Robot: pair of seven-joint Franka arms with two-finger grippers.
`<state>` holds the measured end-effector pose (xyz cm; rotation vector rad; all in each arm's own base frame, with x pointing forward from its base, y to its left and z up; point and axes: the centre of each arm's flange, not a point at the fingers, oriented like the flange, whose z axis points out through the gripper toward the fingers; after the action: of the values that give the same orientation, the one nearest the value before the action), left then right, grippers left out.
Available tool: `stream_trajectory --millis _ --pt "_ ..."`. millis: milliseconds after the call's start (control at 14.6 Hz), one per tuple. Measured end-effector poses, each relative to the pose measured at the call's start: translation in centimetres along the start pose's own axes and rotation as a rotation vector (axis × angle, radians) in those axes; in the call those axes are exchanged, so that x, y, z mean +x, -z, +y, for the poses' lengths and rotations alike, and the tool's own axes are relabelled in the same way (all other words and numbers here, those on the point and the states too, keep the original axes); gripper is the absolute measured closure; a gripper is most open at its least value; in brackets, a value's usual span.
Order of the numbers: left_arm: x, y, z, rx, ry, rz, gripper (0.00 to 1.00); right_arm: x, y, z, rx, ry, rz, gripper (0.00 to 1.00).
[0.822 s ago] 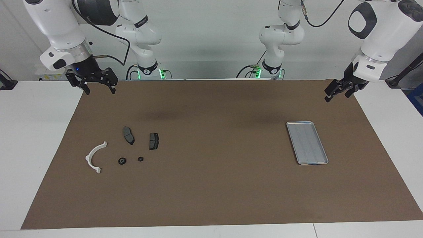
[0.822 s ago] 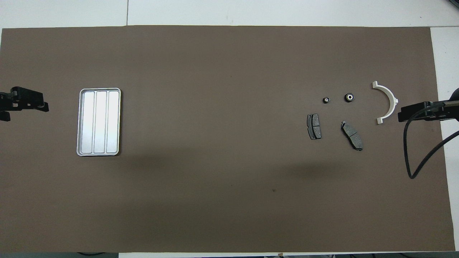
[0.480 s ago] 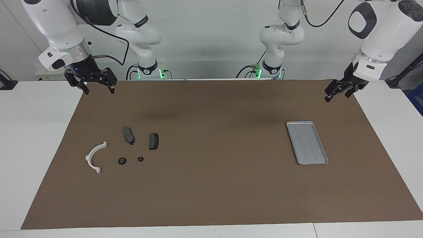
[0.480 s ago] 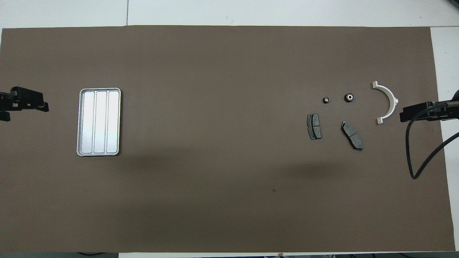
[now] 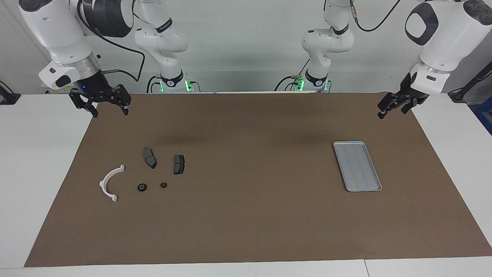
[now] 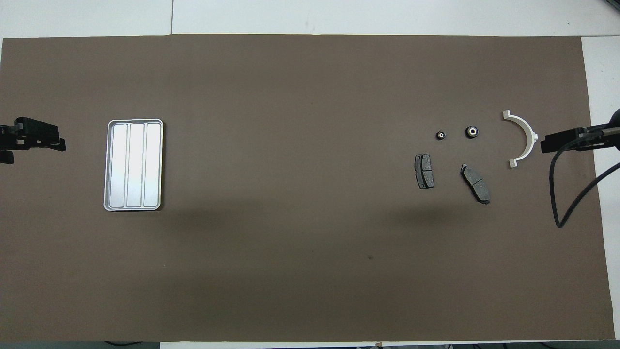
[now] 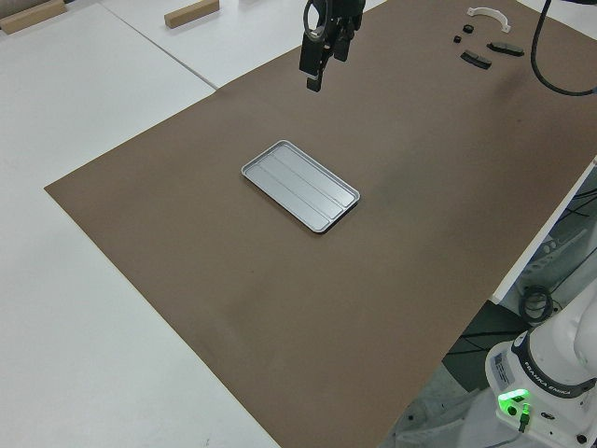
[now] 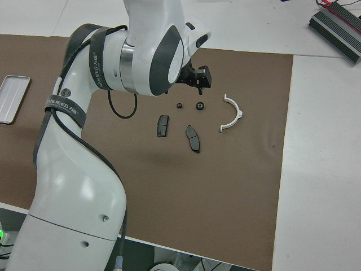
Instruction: Pick bearing gear from pile to tray
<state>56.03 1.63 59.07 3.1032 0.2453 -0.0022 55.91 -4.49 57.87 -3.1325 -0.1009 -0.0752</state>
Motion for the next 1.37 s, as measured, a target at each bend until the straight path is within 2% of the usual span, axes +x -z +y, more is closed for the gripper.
stream_trajectory --millis 206,411,617,822,1096,1371 --pt "0.0 0.0 0.0 0.0 0.0 0.0 0.0 4.1 -4.5 1.1 0.005 -0.005 -0.002 0.0" --pt "0.0 0.0 0.0 0.0 0.0 0.0 0.0 8.4 -11.0 2.2 0.011 -0.01 -0.007 0.0" --pt "0.0 0.0 0.0 0.0 0.0 0.0 0.0 10.8 -16.0 2.3 0.002 0.001 0.003 0.0" --pt "0.0 0.0 0.0 0.0 0.0 0.0 0.0 11.7 -18.2 1.7 -0.008 0.019 0.017 0.01" --pt "0.0 0.0 0.0 0.0 0.0 0.0 0.0 11.2 -20.6 0.5 -0.006 0.04 -0.016 0.0" --pt "0.0 0.0 0.0 0.0 0.0 0.0 0.0 10.6 -22.7 0.0 -0.005 0.046 -0.022 0.0"
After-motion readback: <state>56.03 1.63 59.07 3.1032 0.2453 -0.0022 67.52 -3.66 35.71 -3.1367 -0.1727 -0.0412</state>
